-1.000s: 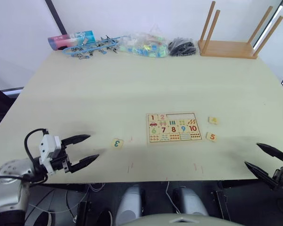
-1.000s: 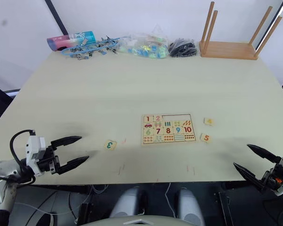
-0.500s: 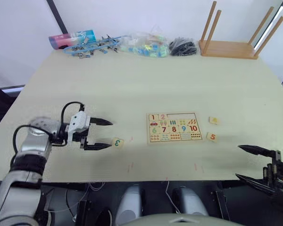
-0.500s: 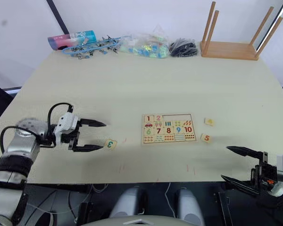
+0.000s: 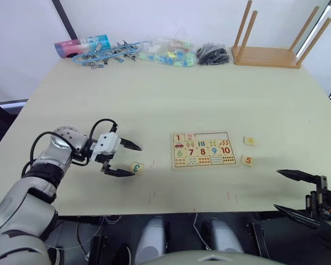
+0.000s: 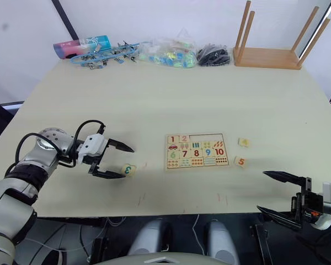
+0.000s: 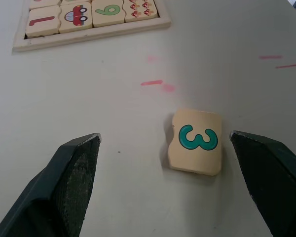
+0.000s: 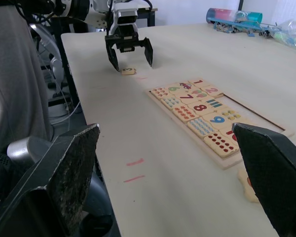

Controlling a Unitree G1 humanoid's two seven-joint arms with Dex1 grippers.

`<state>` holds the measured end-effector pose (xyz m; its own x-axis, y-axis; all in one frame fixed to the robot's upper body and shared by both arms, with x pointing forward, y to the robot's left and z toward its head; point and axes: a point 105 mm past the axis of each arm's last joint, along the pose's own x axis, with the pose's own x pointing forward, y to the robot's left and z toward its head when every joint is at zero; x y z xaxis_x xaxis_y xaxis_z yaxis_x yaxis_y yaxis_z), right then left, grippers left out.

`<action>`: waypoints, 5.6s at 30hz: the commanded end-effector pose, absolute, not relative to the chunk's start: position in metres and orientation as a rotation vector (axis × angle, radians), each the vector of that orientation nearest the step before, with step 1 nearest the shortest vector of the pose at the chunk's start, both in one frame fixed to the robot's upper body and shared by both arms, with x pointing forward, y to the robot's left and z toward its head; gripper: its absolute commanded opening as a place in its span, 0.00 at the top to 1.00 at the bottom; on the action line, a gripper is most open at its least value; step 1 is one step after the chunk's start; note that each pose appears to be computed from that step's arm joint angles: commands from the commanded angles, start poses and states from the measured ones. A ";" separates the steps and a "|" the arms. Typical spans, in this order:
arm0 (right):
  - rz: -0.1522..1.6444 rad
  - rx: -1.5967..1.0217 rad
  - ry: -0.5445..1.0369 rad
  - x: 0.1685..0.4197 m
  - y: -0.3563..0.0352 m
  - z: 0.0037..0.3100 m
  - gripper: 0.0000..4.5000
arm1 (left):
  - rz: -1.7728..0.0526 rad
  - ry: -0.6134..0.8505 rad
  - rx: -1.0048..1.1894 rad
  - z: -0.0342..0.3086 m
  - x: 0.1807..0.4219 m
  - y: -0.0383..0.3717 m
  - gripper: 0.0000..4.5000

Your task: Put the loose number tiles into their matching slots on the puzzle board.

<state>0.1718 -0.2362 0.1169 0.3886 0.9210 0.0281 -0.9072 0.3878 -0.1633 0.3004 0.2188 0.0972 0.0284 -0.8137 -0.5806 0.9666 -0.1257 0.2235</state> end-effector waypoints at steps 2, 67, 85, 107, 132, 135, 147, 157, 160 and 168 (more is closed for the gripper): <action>1.153 -0.151 -0.146 0.172 -0.236 0.118 0.00 | -1.584 0.268 0.708 0.104 0.297 0.222 0.01; 1.113 -0.128 -0.084 0.171 -0.241 0.124 0.00 | -0.251 0.338 0.121 0.080 0.234 0.169 0.12; 1.123 -0.134 -0.098 0.175 -0.236 0.125 0.00 | -0.478 0.238 0.235 0.101 0.255 0.176 0.67; 1.098 -0.147 -0.130 0.176 -0.232 0.125 0.00 | -1.478 0.158 0.546 0.122 0.286 0.203 0.67; 1.111 -0.161 -0.133 0.181 -0.232 0.126 0.00 | -1.660 0.309 0.789 0.104 0.305 0.205 0.67; 1.111 -0.163 -0.136 0.182 -0.232 0.126 0.00 | -1.675 0.331 0.795 0.101 0.305 0.205 0.67; 1.101 -0.160 -0.132 0.178 -0.234 0.124 0.00 | -1.634 0.319 0.702 0.098 0.309 0.204 0.01; 1.101 -0.161 -0.135 0.181 -0.238 0.125 0.00 | -1.524 0.111 0.464 0.139 0.304 0.208 0.01; 1.109 -0.163 -0.139 0.182 -0.237 0.125 0.00 | -1.397 0.017 0.381 0.153 0.300 0.204 0.01; 1.126 -0.166 -0.146 0.183 -0.232 0.131 0.00 | -0.984 0.027 0.200 0.150 0.282 0.192 0.01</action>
